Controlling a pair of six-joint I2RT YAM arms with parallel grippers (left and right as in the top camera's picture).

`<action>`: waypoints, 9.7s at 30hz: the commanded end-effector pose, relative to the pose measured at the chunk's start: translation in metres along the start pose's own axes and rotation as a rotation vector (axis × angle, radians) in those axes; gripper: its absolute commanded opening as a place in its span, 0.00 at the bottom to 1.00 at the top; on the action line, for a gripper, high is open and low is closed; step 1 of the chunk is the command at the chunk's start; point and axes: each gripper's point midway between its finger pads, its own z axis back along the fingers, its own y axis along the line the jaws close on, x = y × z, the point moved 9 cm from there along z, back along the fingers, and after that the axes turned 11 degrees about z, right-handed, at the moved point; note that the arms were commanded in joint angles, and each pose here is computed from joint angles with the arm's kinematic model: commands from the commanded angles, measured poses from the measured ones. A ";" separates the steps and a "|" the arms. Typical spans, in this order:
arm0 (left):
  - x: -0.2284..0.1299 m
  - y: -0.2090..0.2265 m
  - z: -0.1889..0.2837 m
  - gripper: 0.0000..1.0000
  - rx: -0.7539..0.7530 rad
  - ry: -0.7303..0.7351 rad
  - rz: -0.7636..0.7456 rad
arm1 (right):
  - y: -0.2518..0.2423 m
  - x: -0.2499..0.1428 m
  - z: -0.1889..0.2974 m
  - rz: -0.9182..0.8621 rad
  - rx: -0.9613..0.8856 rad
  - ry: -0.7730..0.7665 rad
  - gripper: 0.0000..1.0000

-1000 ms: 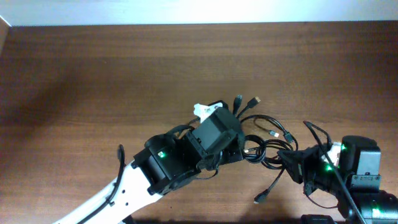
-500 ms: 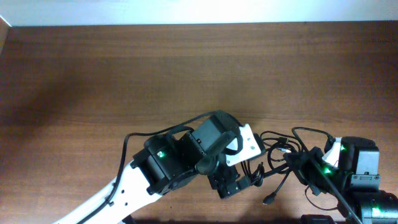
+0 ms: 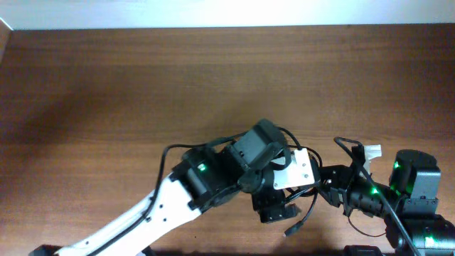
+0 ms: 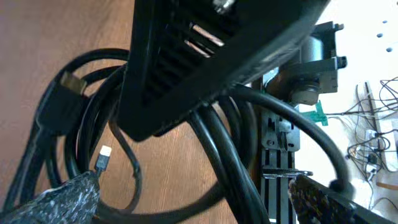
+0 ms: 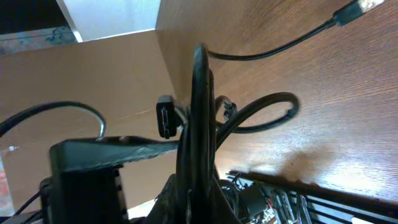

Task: Untangle cables

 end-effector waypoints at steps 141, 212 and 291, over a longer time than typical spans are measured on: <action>0.001 -0.034 0.138 0.00 0.280 -0.460 0.139 | -0.035 0.035 -0.018 0.438 -0.302 -0.007 0.24; -0.015 -0.026 0.081 0.99 0.141 -0.135 0.052 | 0.014 -0.039 0.016 1.211 0.253 0.054 0.04; -0.001 -0.036 0.140 0.99 0.246 -0.478 0.236 | 0.126 -0.022 0.060 1.239 0.617 -0.217 0.04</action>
